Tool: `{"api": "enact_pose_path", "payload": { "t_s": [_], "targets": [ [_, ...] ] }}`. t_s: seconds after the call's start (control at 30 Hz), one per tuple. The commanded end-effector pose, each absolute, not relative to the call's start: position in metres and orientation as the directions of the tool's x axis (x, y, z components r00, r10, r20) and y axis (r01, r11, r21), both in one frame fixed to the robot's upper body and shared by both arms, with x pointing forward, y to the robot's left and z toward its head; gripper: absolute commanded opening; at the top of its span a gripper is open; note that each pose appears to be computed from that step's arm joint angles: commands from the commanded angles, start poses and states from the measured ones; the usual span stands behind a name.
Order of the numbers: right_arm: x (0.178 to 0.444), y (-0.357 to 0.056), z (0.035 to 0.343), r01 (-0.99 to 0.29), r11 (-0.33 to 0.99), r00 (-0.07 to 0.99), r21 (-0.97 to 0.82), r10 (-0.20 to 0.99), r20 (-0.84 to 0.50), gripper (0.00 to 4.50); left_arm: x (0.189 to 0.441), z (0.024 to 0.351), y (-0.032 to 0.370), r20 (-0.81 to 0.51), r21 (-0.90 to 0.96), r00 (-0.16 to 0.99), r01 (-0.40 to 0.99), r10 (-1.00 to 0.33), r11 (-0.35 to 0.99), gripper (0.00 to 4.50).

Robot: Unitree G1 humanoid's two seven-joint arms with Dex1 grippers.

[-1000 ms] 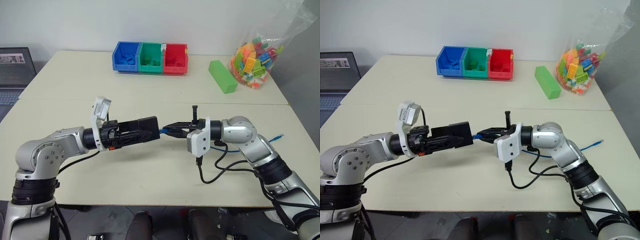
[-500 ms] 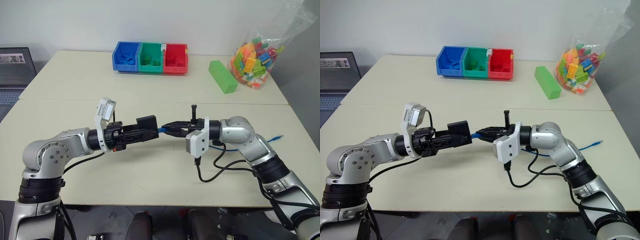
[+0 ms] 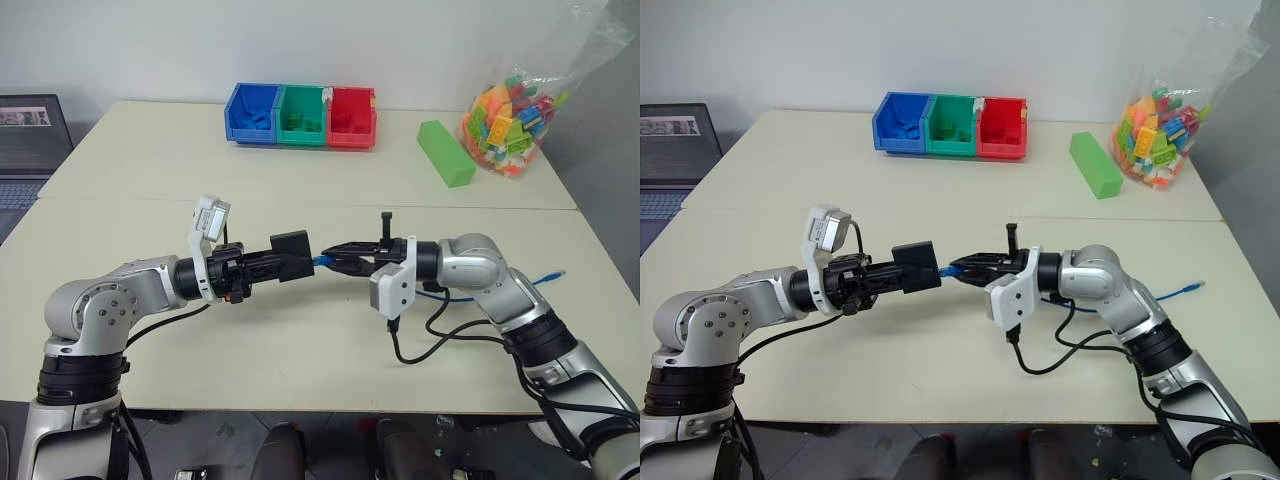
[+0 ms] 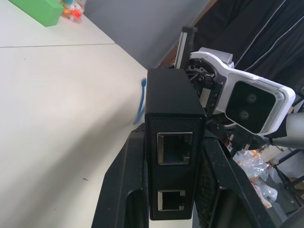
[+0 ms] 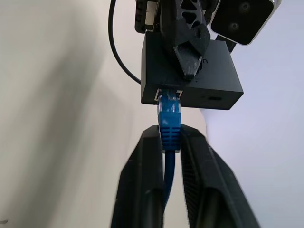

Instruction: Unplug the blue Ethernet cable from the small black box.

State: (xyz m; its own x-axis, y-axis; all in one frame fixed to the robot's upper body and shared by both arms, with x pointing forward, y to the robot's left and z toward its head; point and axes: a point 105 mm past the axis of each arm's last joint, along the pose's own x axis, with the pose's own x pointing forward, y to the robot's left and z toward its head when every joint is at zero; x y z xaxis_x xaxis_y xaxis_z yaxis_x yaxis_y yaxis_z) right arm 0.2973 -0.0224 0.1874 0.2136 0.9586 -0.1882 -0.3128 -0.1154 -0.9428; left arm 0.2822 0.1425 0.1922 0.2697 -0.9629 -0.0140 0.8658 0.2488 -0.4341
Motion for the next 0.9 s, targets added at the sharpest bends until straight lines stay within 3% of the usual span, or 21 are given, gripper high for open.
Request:
{"api": "enact_pose_path", "payload": {
  "t_s": [0.03, 0.17, 0.27, 0.37, 0.47, 0.63, 0.9],
  "targets": [
    [0.293, -0.028, 0.196, -0.348, -0.111, 0.201, -0.931, 0.961, -0.19, 1.9, 0.279, 0.201, 0.14, -0.048, -0.325, 0.227, 0.917, -0.973, 0.23, 0.79],
    [0.284, -0.036, 0.195, -0.485, -0.128, 0.173, -0.865, 0.955, -0.239, 2.84, 0.276, 0.195, 0.139, -0.121, -0.243, 0.173, 0.95, -0.978, 0.198, 0.79],
    [0.278, -0.041, 0.197, -0.647, -0.082, 0.153, -0.758, 0.96, -0.235, 2.86, 0.274, 0.19, 0.137, -0.164, -0.189, 0.121, 0.97, -0.979, 0.152, 0.79],
    [0.272, -0.041, 0.2, -0.857, 0.01, 0.123, -0.516, 0.975, -0.186, 2.86, 0.274, 0.192, 0.133, -0.156, -0.17, 0.074, 0.98, -0.985, 0.101, 0.79],
    [0.269, -0.04, 0.198, -0.949, 0.05, 0.106, -0.312, 0.98, -0.167, 2.86, 0.275, 0.194, 0.129, -0.149, -0.168, 0.045, 0.983, -0.988, 0.07, 0.79],
    [0.268, -0.038, 0.193, -0.992, 0.119, 0.122, -0.03, 0.986, -0.113, 2.86, 0.277, 0.195, 0.129, -0.116, -0.19, 0.036, 0.98, -0.993, 0.058, 0.79],
    [0.266, -0.034, 0.187, -0.983, 0.159, 0.152, 0.089, 0.985, -0.08, 2.86, 0.28, 0.194, 0.134, -0.089, -0.214, 0.07, 0.973, -0.994, 0.088, 0.79]
  ]
}}
